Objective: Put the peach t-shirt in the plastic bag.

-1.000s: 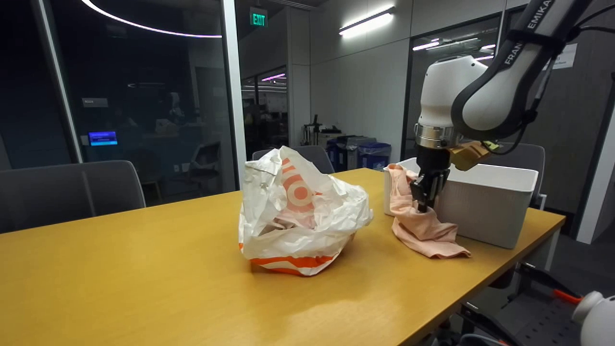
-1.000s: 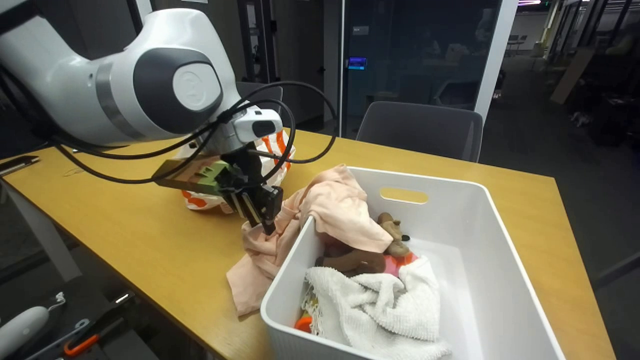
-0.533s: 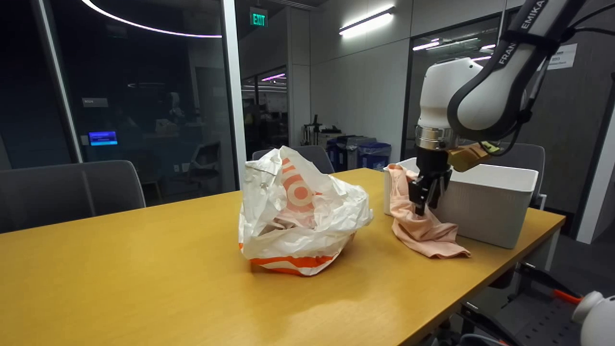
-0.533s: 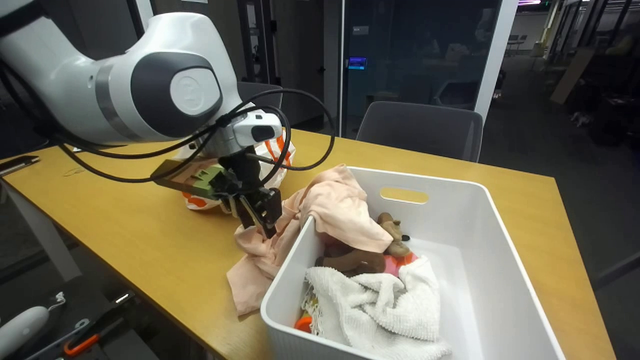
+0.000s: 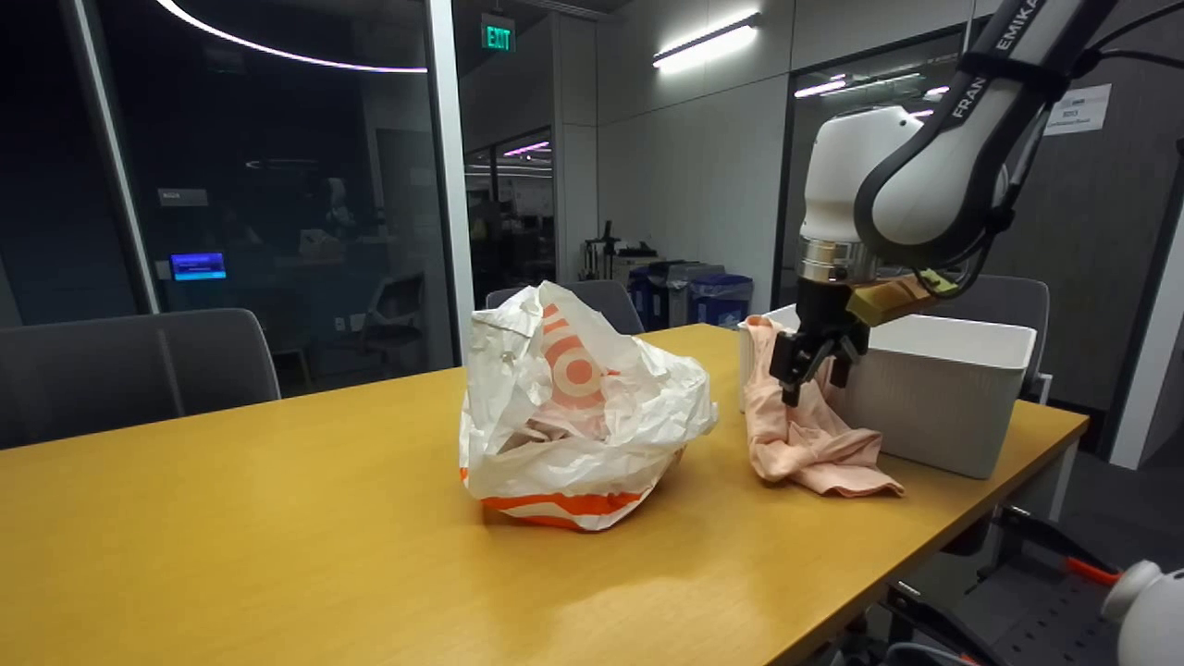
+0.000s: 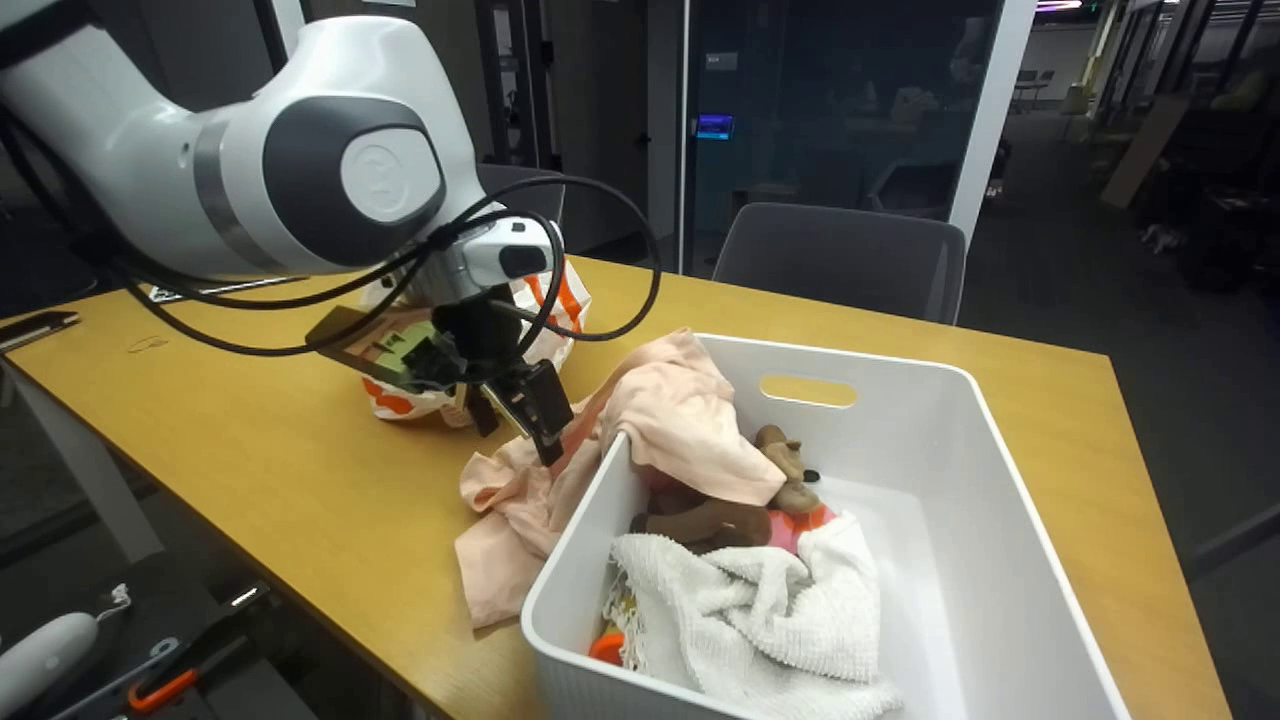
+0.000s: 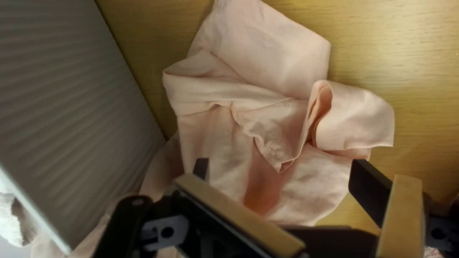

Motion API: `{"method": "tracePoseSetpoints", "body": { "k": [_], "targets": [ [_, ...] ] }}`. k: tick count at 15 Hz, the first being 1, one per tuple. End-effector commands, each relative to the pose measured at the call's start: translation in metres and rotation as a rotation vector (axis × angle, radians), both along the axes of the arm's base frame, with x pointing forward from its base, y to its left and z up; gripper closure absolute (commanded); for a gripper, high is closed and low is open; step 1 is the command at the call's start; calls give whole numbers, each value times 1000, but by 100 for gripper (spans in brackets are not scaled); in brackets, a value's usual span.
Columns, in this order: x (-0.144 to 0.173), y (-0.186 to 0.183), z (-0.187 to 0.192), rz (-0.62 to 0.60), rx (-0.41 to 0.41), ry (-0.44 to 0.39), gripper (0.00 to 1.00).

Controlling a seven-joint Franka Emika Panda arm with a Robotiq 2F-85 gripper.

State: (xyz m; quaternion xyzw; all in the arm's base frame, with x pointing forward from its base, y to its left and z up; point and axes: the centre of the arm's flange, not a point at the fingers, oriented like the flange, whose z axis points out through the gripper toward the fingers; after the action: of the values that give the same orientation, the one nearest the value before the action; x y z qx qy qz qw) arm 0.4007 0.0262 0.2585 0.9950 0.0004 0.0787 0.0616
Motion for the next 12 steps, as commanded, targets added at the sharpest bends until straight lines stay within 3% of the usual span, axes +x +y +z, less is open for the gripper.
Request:
{"method": "tracePoseSetpoints", "body": {
  "k": [1,6,9,12],
  "targets": [
    [-12,14,-23,-25,11,10,0],
    [-21,35,-59,17,37,-67,0],
    [-25,44,-81,40,-22,-133,0],
    [-20,38,-74,28,-69,-195,0]
  ]
}}
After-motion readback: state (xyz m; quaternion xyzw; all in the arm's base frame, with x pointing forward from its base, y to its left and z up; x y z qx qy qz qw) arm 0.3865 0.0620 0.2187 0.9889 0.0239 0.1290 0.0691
